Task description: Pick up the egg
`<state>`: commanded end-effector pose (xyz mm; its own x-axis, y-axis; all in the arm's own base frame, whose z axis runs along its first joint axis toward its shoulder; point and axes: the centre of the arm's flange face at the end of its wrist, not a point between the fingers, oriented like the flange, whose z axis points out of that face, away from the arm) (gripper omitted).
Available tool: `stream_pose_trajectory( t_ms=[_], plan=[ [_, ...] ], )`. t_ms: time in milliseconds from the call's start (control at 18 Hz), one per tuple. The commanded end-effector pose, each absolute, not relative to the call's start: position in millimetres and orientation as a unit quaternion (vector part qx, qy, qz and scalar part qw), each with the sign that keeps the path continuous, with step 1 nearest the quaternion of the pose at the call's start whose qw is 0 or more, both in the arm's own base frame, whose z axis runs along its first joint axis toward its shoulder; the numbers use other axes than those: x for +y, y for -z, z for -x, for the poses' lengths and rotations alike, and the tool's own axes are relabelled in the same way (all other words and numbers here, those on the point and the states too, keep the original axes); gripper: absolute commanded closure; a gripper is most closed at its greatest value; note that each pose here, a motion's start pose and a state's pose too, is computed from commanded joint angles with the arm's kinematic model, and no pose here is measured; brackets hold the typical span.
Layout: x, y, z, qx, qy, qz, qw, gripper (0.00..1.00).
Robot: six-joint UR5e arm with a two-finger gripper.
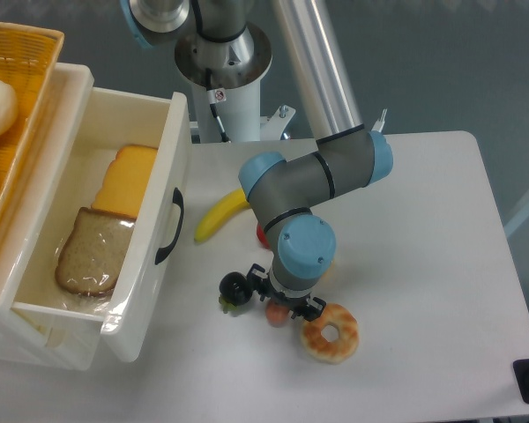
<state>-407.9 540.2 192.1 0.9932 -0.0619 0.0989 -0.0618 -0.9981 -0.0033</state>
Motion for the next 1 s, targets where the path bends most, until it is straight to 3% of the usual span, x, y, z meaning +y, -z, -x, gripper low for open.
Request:
stream_pose_trajectory(
  t_ms=[333, 833, 1000],
  plan=[
    [540.5, -191.4, 406.7, 0.032, 0.050, 0.998, 0.000, 0.93],
    [537.4, -218.0, 415.8, 0.034, 0.033, 0.999, 0.013, 0.96],
    [533.8, -233.0, 418.6, 0.075, 0.023, 0.997, 0.018, 0.97]
  ],
)
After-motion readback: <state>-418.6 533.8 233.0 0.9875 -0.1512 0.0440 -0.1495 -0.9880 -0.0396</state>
